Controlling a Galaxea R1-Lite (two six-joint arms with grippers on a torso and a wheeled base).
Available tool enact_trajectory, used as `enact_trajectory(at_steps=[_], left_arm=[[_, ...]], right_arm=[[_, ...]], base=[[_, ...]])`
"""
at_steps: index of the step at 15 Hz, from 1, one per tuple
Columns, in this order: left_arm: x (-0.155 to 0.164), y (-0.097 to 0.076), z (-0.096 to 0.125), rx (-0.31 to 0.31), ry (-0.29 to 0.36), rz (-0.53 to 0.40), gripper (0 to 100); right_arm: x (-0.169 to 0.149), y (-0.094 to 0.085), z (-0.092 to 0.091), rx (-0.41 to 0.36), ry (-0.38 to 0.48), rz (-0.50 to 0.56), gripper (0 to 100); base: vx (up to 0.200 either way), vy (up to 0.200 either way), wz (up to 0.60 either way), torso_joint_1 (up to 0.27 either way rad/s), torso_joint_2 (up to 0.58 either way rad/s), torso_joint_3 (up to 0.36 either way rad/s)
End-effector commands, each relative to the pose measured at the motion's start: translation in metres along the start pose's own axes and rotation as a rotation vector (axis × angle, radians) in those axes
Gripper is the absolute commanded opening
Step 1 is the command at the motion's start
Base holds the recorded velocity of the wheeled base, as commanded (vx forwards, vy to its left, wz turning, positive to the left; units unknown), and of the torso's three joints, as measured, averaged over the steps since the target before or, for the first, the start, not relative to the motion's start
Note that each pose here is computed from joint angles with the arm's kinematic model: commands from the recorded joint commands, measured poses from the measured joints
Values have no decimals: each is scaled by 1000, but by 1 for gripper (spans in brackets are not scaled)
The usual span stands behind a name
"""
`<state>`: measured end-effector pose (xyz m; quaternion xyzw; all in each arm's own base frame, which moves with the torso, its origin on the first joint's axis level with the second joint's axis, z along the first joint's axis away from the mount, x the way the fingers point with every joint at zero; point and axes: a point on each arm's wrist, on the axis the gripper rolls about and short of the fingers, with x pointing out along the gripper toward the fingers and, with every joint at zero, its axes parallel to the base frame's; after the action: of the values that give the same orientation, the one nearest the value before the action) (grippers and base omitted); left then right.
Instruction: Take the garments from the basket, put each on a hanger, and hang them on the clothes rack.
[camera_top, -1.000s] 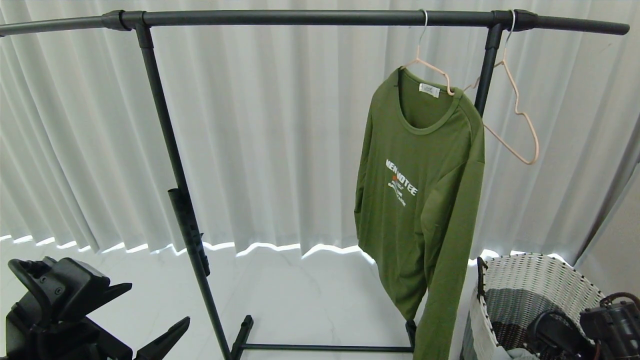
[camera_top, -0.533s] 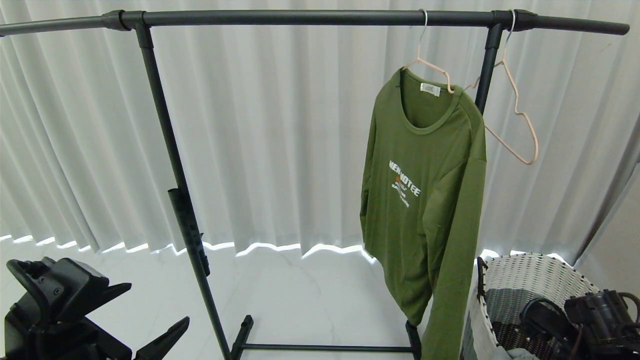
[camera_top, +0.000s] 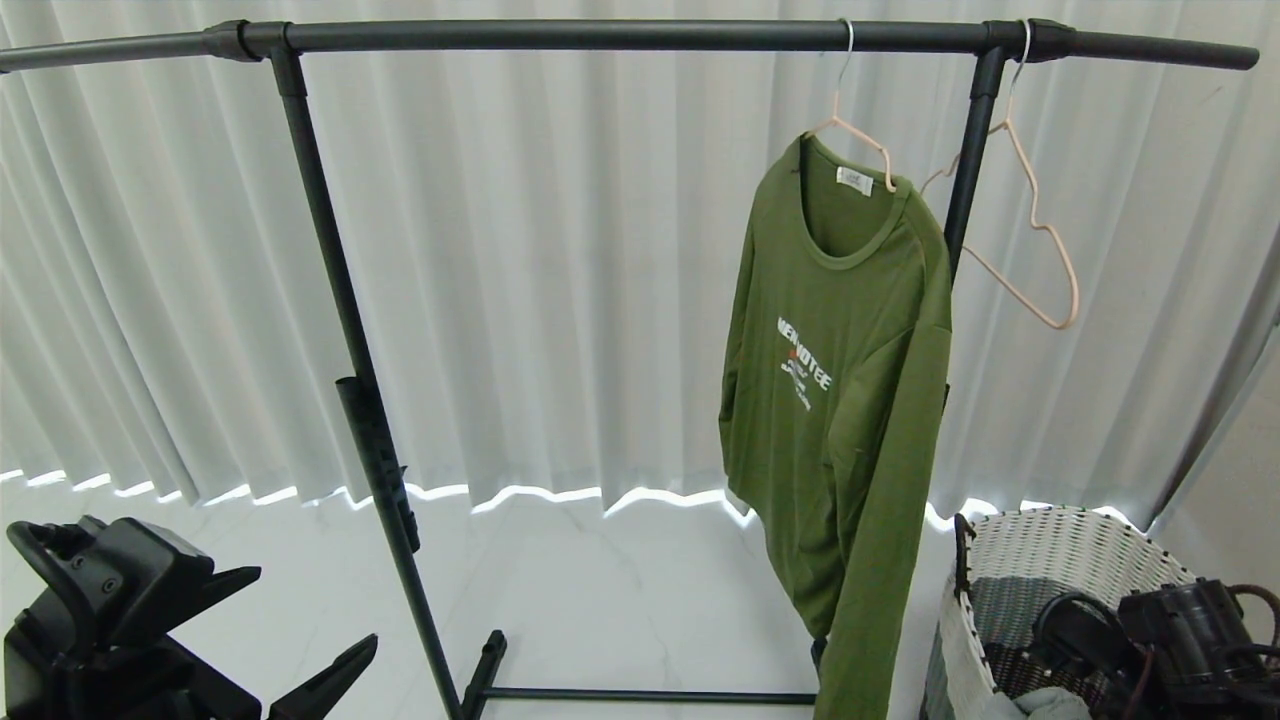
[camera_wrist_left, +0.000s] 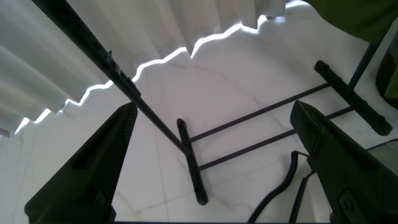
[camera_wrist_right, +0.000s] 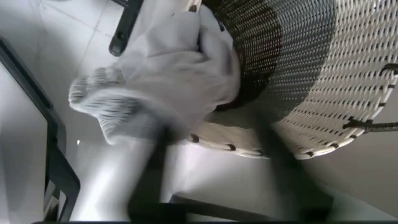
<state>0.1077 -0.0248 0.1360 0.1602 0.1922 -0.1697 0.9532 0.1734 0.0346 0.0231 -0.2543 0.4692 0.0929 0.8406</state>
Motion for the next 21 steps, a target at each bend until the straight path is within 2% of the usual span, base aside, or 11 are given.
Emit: enact_trajectory(at_steps=[1, 3, 6, 9, 11, 15, 19, 21], left_arm=[[-1, 0, -1, 0, -1, 0, 100], [-1, 0, -1, 0, -1, 0, 100], [-1, 0, -1, 0, -2, -1, 100], [0, 0, -1, 1, 3, -1, 100], [0, 0, -1, 1, 5, 2, 100], [0, 0, -1, 1, 2, 2, 100], [-2, -1, -1, 1, -6, -3, 100], [-3, -3, 0, 10, -16, -25, 100]], right_arm=[[-2, 0, -1, -2, -2, -12, 0], [-10, -2, 1, -3, -14, -111, 0], [-32, -11, 24, 5, -125, -156, 0], [-71, -24, 54, -12, -150, -142, 0], [-107, -25, 70, -48, -185, -113, 0], [-144, -22, 84, -94, -272, -84, 0], [-167, -20, 100, -126, -332, -61, 0], [-177, -18, 108, -138, -369, -48, 0]], base=[[0, 0, 0, 0, 0, 0], [0, 0, 0, 0, 0, 0], [0, 0, 0, 0, 0, 0], [0, 0, 0, 0, 0, 0], [-100, 0, 0, 1, 1, 1], [-200, 0, 0, 1, 1, 2], [-200, 0, 0, 5, 6, 7], [0, 0, 0, 0, 0, 0]])
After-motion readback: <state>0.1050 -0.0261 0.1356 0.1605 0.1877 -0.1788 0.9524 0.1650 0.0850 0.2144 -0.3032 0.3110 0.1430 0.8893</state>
